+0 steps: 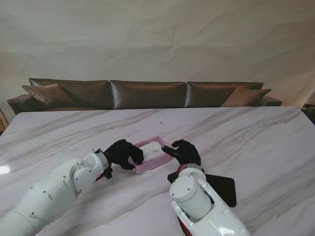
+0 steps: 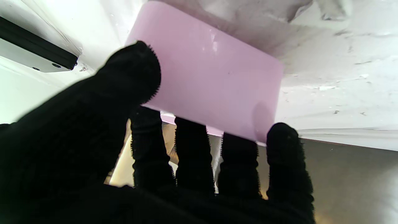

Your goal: Refill a tissue box and feed the first sheet

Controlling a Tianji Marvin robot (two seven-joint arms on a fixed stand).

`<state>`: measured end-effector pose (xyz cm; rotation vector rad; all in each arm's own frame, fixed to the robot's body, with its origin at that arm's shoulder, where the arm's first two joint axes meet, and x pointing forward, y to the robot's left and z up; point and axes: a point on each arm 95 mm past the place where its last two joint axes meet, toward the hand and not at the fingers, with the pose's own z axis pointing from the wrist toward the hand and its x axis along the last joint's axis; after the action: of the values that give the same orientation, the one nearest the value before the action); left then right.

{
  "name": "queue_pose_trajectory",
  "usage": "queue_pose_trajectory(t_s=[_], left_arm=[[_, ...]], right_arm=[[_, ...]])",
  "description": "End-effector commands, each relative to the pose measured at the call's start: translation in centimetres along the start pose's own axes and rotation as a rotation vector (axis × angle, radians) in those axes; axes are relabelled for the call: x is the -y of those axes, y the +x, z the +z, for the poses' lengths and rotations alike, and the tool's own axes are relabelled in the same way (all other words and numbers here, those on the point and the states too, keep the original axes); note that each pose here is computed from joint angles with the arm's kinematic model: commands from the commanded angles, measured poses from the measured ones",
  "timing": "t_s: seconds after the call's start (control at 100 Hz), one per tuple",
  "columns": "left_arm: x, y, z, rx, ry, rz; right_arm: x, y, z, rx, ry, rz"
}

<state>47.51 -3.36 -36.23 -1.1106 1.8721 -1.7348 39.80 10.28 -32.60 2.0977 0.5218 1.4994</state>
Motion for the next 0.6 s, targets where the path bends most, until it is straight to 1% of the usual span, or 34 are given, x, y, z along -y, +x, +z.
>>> queue_pose_trajectory(t_s=[0.0, 0.22, 0.31, 0.48, 0.59], left_arm=[[-0.1, 0.2, -0.2, 0.004, 0.006, -0.004], [1.4, 0.9, -1.5, 0.032, 0.072, -0.018], [2.0, 1.3, -2.5, 0.063, 0.093, -0.037], [2.5, 2.0, -4.8, 0.187, 0.159, -0.133], [2.1, 2.3, -6.0, 0.291, 0.168, -0.207]], right_arm=[[0.0, 0.1, 0.2, 0.002, 0.013, -0.005], [-0.1, 0.4, 0.9, 0.000, 0.046, -0.030], [-0.3, 0.6, 1.3, 0.000, 0.069, -0.042], [-0.5, 1.3, 2.1, -0.010, 0.084, -0.056], [-0.5, 1.7, 3.0, -0.022, 0.092, -0.078]])
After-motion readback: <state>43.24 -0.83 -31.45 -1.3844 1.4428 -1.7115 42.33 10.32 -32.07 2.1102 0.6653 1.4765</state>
